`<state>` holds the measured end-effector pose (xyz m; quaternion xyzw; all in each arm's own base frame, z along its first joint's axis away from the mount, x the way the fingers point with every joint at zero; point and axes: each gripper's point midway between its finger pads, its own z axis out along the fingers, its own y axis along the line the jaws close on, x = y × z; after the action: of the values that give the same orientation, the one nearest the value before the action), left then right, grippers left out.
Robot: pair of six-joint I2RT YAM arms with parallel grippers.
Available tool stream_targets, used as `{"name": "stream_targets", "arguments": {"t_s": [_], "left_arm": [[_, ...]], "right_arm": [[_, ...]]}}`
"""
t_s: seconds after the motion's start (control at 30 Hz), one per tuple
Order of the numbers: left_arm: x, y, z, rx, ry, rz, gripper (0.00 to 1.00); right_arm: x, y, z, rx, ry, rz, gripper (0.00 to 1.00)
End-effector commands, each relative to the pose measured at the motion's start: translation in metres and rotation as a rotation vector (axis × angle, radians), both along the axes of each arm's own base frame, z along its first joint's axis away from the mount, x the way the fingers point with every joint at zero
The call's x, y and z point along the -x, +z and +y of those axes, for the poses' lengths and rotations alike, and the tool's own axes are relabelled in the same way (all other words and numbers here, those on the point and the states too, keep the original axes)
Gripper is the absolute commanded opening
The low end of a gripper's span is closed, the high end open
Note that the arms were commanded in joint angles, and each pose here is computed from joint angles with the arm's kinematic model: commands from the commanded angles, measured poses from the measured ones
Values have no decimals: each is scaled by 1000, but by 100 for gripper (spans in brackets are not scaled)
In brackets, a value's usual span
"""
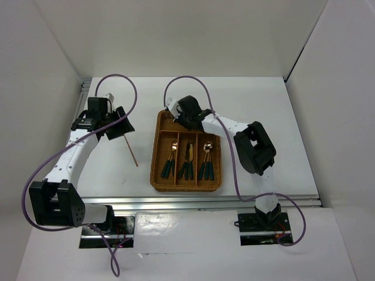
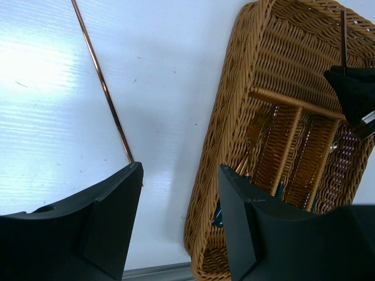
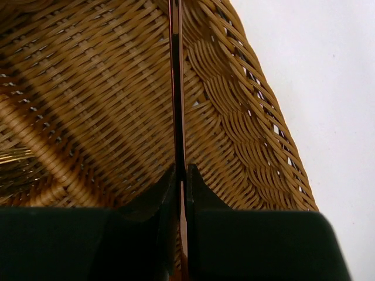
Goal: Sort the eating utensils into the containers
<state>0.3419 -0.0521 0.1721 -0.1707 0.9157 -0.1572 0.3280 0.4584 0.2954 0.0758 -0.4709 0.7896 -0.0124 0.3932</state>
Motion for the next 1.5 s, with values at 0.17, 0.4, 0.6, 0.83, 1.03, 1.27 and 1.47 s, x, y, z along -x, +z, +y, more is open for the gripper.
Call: {"name": "stream_targets", "arguments": {"t_s": [0.17, 0.4, 0.6, 0.83, 1.03, 1.27, 1.47], "left_arm": [[-1, 4, 3, -2, -15, -37, 67], [1, 0, 3, -2, -15, -26, 67], [0, -1, 5, -9, -9, -26, 67], [2, -7, 5, -9, -9, -17, 67], [1, -7, 10, -16, 6, -17, 67], [5, -14, 11, -23, 12, 2, 67], [9, -23, 14, -33, 33, 23, 67]], "right_arm": [[-15, 27, -2, 35, -30, -158, 0], [-16, 27, -3, 84, 5, -154, 0], [-7, 29, 2, 67, 36, -92, 4], [-3, 20, 1, 149, 29, -108, 4], [-6, 2, -8, 203, 4, -103, 4], [-11, -6, -16, 253, -17, -136, 17], [-6, -4, -9, 236, -1, -126, 38]]}}
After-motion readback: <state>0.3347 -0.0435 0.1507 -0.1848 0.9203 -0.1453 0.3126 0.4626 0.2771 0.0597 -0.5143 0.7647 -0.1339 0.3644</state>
